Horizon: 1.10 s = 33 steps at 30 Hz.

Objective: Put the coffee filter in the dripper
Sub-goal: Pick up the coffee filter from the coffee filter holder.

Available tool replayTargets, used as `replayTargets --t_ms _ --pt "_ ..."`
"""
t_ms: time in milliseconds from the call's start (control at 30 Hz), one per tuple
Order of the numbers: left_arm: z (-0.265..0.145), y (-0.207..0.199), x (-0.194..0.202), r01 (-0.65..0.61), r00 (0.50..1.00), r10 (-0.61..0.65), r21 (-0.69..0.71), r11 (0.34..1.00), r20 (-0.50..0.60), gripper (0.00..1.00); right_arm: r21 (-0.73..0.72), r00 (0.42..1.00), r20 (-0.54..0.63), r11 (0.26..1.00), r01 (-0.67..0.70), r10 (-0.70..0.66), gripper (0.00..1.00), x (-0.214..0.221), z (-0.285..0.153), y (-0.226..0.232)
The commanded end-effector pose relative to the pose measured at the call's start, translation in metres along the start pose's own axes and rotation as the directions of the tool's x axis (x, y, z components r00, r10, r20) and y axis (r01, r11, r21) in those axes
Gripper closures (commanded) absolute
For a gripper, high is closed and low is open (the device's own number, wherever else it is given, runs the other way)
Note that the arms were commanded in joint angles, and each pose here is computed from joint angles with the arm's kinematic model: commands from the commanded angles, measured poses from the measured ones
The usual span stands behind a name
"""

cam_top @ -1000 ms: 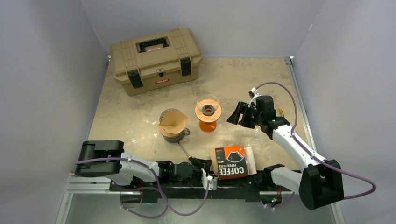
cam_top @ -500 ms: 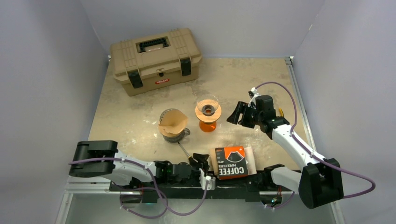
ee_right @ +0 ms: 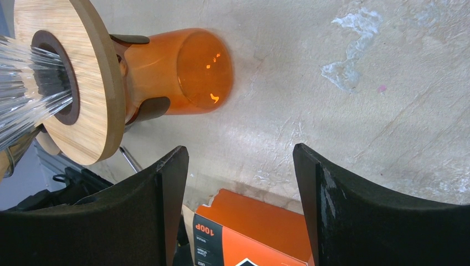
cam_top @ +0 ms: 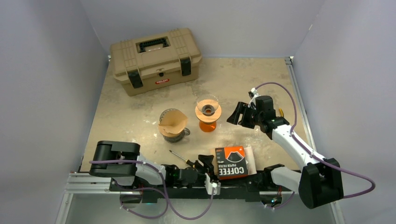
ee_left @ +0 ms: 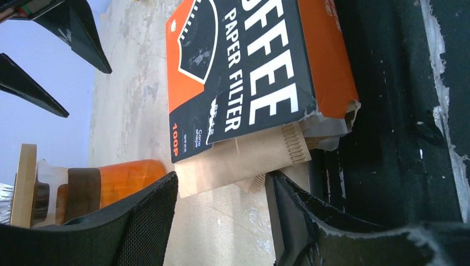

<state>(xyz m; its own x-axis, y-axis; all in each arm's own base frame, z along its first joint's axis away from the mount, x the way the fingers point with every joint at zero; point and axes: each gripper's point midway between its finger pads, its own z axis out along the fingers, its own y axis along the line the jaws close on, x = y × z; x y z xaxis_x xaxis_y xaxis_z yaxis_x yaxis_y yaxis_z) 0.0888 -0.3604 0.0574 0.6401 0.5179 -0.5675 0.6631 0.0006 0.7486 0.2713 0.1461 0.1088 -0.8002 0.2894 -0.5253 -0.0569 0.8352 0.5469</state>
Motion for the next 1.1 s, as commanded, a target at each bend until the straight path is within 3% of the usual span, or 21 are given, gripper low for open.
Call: replayTargets --t_ms 0,200,367,767,1067 --pt "0.005 0.017 -0.022 0.016 0.999 -0.012 -0.081 0.997 0.051 0.42 -0.027 1.000 0.019 0.999 0.021 -0.021 0.28 -0.005 0.000 0.004" --pt "0.004 0.019 -0.030 0.014 0.997 -0.008 -0.090 0.996 0.076 0.45 -0.027 1.000 0.018 0.999 0.022 -0.021 0.28 -0.005 0.002 0.003" --pt "0.006 0.020 -0.035 0.013 0.995 -0.003 -0.096 0.995 0.098 0.53 -0.030 1.000 0.016 0.999 0.022 -0.022 0.28 -0.004 0.002 0.004" --pt "0.000 0.023 -0.037 -0.006 0.994 0.015 -0.087 0.996 0.107 0.98 -0.029 1.000 0.015 0.999 0.021 -0.021 0.28 -0.004 0.002 0.003" --pt "-0.019 0.026 -0.029 0.070 0.994 -0.065 -0.059 0.996 0.085 1.00 -0.029 1.000 0.018 0.999 0.022 -0.022 0.28 -0.004 0.002 0.003"
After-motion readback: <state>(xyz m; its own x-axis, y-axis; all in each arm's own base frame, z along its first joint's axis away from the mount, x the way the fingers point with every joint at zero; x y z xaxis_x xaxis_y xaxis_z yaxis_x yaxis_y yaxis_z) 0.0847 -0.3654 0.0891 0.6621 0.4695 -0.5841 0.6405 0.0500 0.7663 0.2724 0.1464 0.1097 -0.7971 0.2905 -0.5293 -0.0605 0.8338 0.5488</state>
